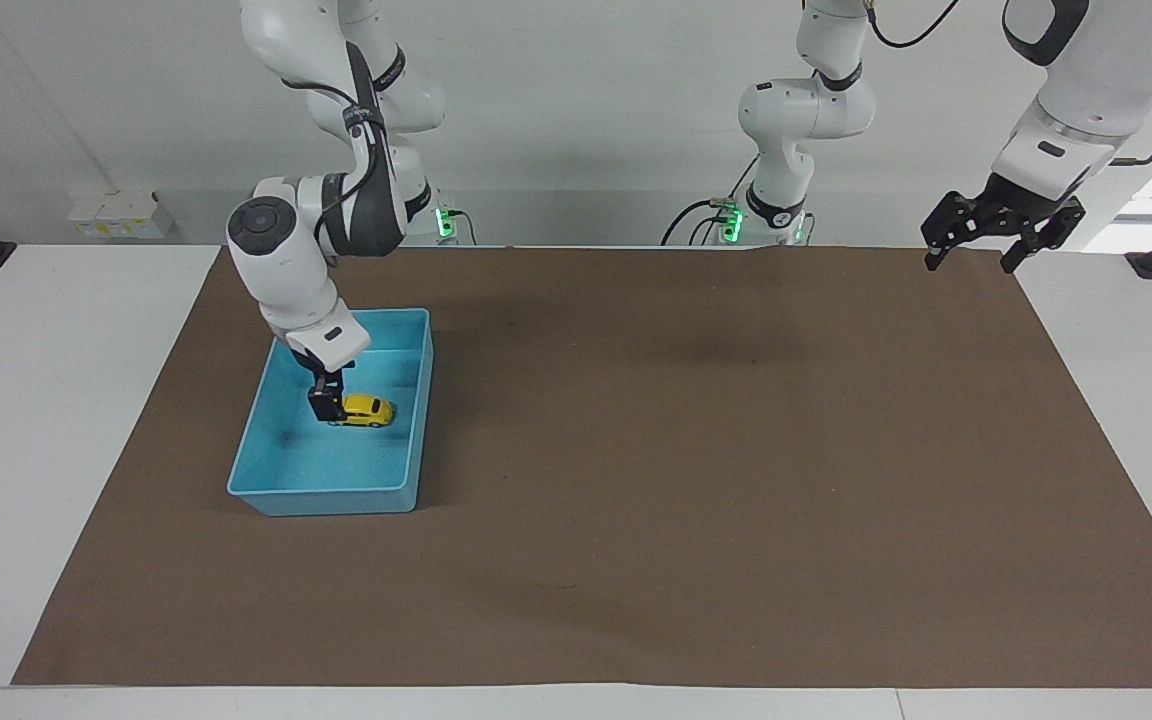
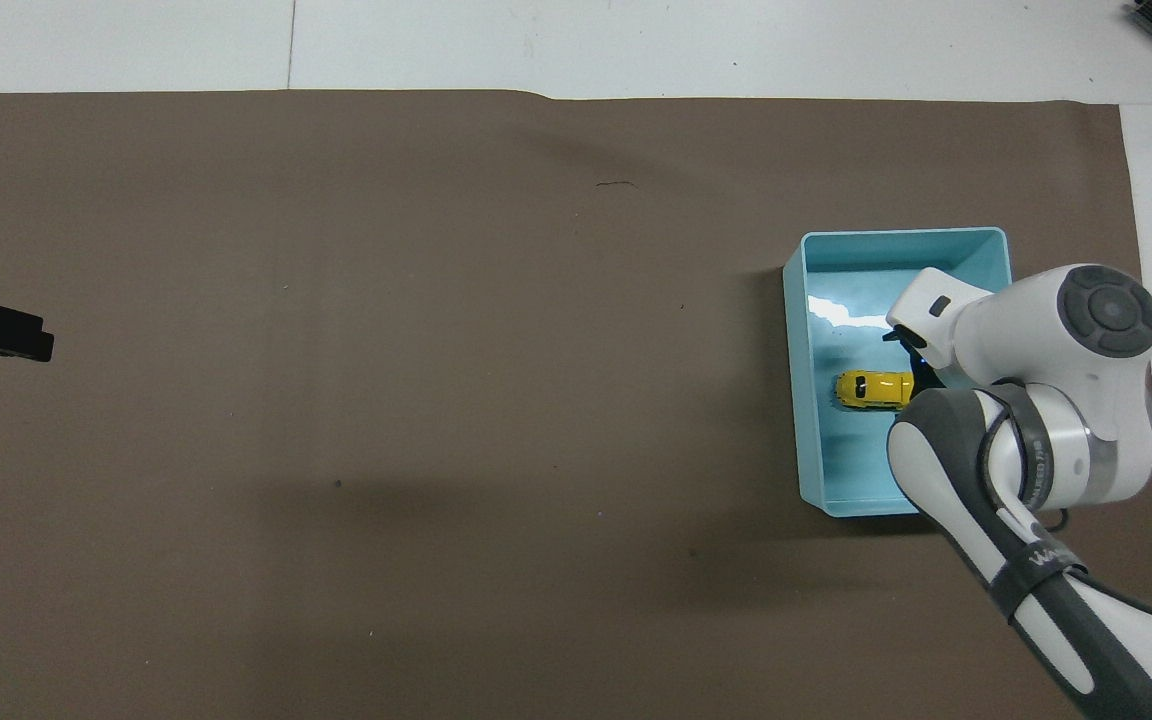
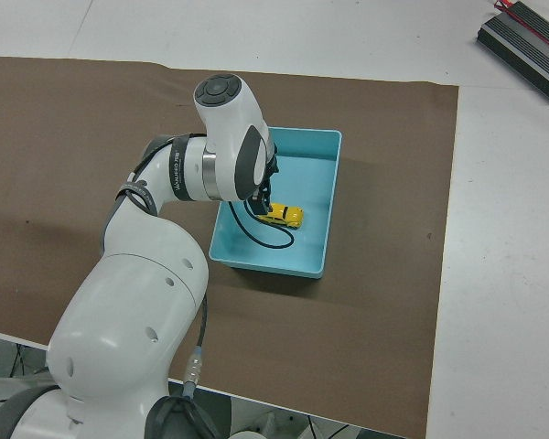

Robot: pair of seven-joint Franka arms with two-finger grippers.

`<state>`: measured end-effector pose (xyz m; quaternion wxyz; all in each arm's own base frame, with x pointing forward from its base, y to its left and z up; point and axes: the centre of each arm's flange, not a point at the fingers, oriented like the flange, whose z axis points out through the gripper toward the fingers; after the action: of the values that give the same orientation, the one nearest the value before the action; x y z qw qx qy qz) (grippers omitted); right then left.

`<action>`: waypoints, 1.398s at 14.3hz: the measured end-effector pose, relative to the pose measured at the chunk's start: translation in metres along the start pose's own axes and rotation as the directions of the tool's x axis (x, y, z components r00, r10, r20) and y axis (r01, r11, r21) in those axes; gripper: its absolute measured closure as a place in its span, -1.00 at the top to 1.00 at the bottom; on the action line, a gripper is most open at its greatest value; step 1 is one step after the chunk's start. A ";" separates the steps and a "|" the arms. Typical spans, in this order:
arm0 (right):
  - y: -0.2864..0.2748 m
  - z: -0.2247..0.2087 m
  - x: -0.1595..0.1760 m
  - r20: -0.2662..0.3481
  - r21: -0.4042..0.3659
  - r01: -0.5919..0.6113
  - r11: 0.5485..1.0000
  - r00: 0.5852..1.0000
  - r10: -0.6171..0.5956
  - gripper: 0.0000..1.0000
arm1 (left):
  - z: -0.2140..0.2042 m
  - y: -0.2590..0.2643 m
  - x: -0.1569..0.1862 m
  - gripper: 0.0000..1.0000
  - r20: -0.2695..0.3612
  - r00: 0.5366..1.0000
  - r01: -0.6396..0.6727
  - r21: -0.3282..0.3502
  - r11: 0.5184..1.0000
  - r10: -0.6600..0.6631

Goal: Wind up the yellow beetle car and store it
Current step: 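Open the right gripper and lift it away from the car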

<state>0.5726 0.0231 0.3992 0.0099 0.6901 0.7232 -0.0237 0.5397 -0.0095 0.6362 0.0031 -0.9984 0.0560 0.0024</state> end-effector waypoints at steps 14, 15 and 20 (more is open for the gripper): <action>-0.008 -0.119 -0.014 -0.017 -0.081 -0.256 0.963 0.967 0.255 1.00 | 0.000 0.000 0.000 1.00 0.000 1.000 0.000 0.000 1.000 0.000; -0.008 -0.122 -0.014 -0.019 -0.084 -0.276 0.957 0.961 0.276 1.00 | 0.000 0.000 0.000 1.00 0.000 1.000 0.000 0.000 1.000 0.000; -0.008 -0.130 -0.022 -0.029 -0.091 -0.365 0.927 0.931 0.364 1.00 | 0.000 0.000 0.000 1.00 0.000 1.000 0.000 0.000 1.000 0.000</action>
<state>0.5678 0.0065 0.5305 0.0426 0.8112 0.5829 0.0170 0.5397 -0.0095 0.6362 0.0031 -0.9984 0.0560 0.0024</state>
